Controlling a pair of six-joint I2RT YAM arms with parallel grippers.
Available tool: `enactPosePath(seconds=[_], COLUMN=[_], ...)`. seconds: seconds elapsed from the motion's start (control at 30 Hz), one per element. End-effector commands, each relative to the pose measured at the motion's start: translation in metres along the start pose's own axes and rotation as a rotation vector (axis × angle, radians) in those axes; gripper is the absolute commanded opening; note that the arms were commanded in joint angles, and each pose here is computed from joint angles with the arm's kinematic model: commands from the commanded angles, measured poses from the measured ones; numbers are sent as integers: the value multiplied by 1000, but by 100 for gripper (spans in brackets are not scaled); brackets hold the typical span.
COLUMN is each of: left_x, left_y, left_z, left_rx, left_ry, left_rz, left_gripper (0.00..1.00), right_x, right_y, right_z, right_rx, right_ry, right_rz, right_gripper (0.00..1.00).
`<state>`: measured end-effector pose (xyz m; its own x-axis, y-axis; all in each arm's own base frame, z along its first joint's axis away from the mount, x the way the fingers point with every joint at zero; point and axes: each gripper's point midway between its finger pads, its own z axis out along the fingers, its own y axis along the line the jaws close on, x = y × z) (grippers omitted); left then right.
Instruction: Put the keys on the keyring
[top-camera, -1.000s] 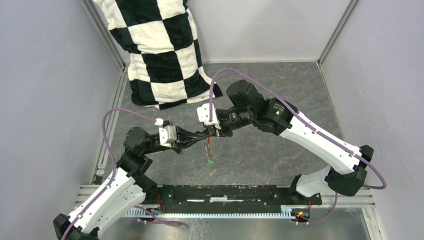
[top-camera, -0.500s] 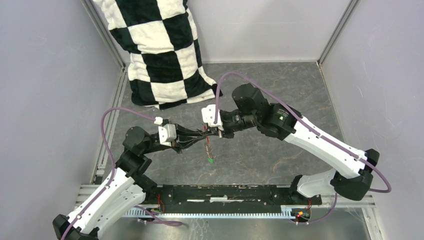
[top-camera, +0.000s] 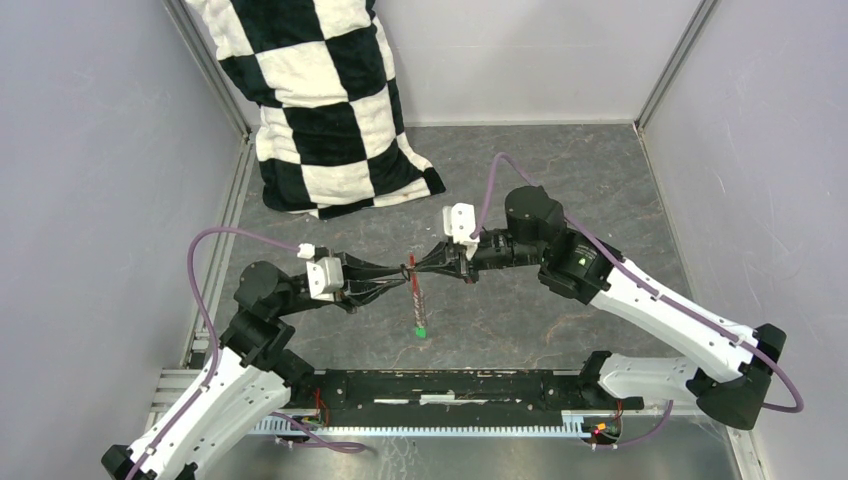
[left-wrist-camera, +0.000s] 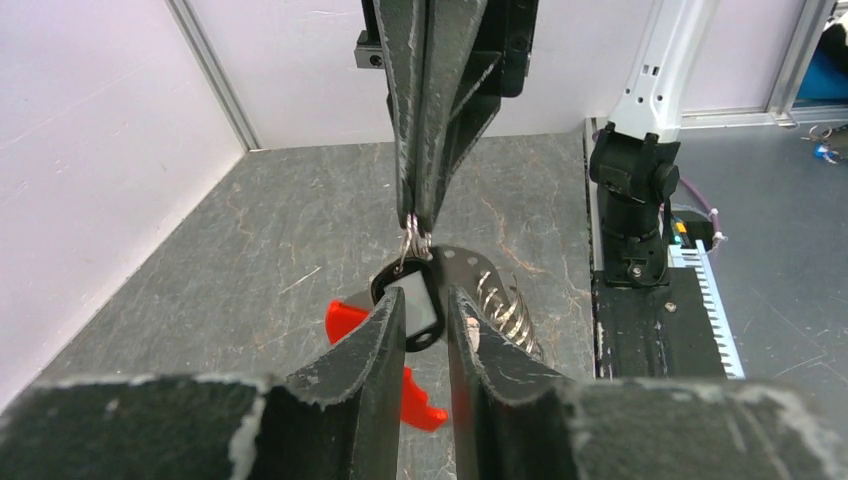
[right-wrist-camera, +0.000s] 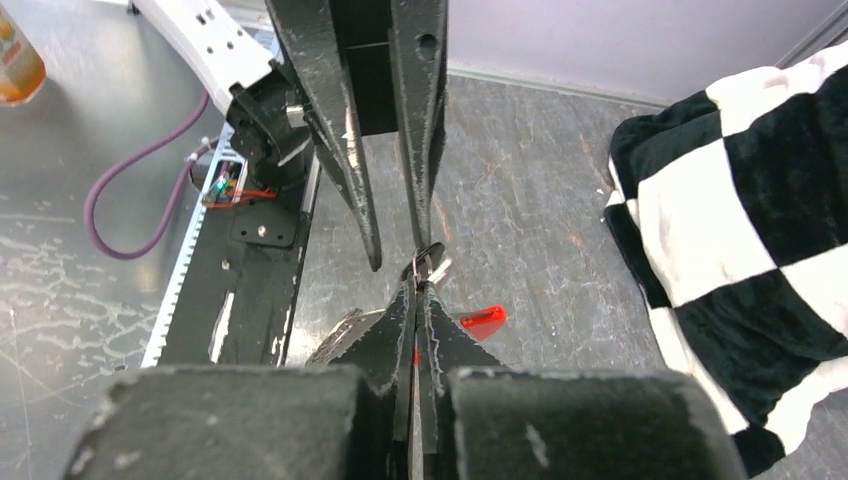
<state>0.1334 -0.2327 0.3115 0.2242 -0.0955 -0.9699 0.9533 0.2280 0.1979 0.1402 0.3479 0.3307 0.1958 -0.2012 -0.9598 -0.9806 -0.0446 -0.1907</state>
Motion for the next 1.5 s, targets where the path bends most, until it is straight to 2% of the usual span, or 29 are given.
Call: enactPosePath(seconds=[0.0,0.27,0.3,0.37,0.4,0.53,0.6,0.7,0.9,1.0,1.07,1.17,1.33,1.47], left_x=[-12,-23,-26,-31,-32,-30,-23,-19,-6,-5,-5,-6,0,9], left_y=[1,6,7,9,9,4,1,0,-7,-7,-6,-4,-6,-7], left_z=[-3,-7,-7,-6,-5,-3,-1,2,5,3,3,3,0,-4], left_rx=[-7,-36,-45,-51,-47,-7,13,40,100,98,91,82,91,119], left_ry=[-12,-21,-28,-41,-44,-41,-29,-18,24,31,30,30,42,69], left_rz=[63,145,148,146,147,145,137,123,86,101,108,125,184,290], left_gripper=[29,28,33,62,68,77,78,72,46,25,17,11,8,6], right_x=[-40,-35,-33,-31,-31,-29,-30,-31,-33,-32,-33,-34,-37,-42], right_y=[-6,0,0,1,1,1,0,0,0,1,1,0,0,2], right_z=[-10,-11,-9,-8,-7,-5,-4,-3,-3,-4,-5,-5,-7,-7], right_rx=[22,-14,-19,-28,-32,-46,-49,-53,-55,-55,-52,-49,-42,-56], right_ry=[-173,-201,-196,-190,-187,-173,-174,-174,-180,-179,-181,-182,-192,-217], right_rz=[-12,22,27,31,32,40,39,40,34,35,34,34,36,48], right_gripper=[0,0,0,0,0,0,0,0,0,0,0,0,0,0])
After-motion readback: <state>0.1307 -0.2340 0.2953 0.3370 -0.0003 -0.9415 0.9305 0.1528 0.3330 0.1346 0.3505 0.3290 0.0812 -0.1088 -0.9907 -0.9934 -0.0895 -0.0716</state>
